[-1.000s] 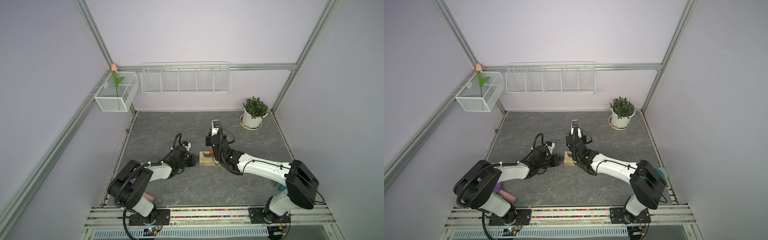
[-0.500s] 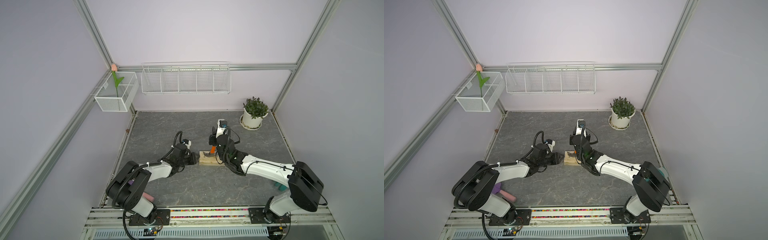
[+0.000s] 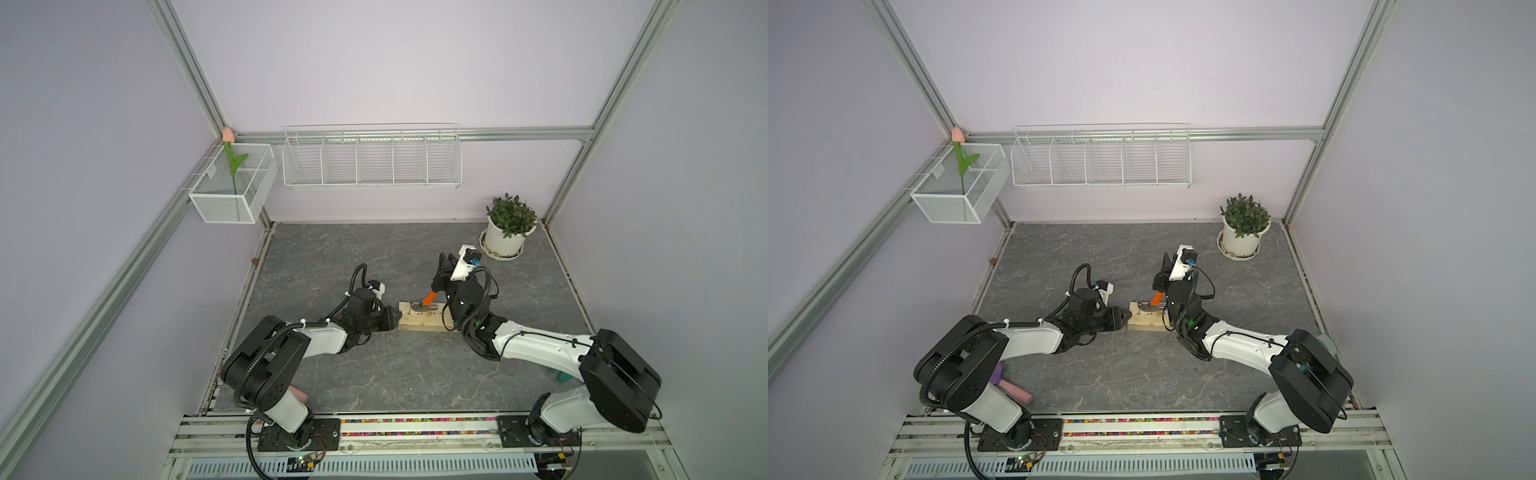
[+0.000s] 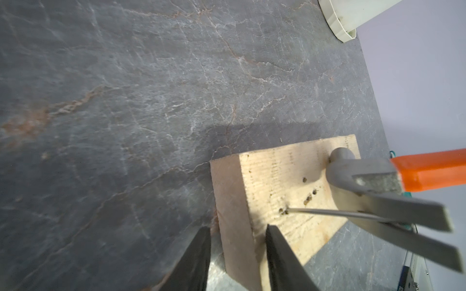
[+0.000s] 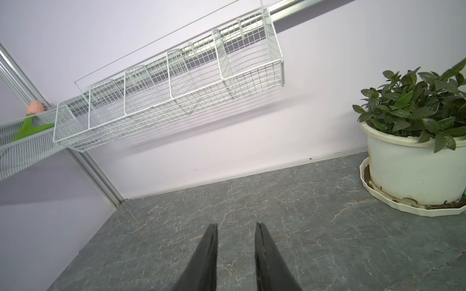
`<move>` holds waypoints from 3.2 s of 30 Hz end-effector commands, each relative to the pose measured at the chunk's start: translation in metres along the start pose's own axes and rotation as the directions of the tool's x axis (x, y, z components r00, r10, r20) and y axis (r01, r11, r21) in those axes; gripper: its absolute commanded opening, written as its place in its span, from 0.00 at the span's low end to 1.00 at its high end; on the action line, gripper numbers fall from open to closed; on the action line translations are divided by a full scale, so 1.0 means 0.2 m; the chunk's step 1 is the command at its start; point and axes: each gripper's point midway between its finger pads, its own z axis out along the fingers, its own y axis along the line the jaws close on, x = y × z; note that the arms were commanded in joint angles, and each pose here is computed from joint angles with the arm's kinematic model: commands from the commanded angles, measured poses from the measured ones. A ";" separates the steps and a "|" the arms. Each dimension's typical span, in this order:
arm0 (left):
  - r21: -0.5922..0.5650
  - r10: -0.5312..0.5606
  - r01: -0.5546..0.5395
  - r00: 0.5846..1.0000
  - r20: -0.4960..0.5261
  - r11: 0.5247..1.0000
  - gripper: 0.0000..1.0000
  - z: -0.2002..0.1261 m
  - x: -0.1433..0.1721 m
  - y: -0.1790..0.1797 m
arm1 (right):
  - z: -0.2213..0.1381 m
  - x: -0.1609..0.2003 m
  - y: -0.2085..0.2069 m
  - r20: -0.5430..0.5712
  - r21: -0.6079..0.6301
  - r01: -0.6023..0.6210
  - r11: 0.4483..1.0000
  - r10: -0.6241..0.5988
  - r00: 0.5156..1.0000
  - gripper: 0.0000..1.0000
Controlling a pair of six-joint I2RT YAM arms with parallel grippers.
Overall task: Use a claw hammer to pull out a nail
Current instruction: Remove the nail from the mounting plate, then pick up the nail with the hammer.
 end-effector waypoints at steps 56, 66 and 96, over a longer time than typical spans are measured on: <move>0.368 0.650 -0.666 0.736 0.188 0.648 0.40 -0.13 0.19 -0.79 | -0.30 -0.49 -0.23 -0.154 -0.044 -0.071 0.997 0.063 0.986 0.07; 0.436 0.675 -0.670 0.718 0.173 0.601 0.39 -0.06 0.24 -0.84 | -0.33 -0.48 -0.24 -0.157 -0.061 -0.094 0.994 0.084 0.984 0.07; 0.398 0.671 -0.672 0.722 0.169 0.624 0.00 -0.07 0.18 -0.87 | -0.33 -0.37 -0.30 -0.206 -0.068 0.052 0.996 -0.065 0.976 0.07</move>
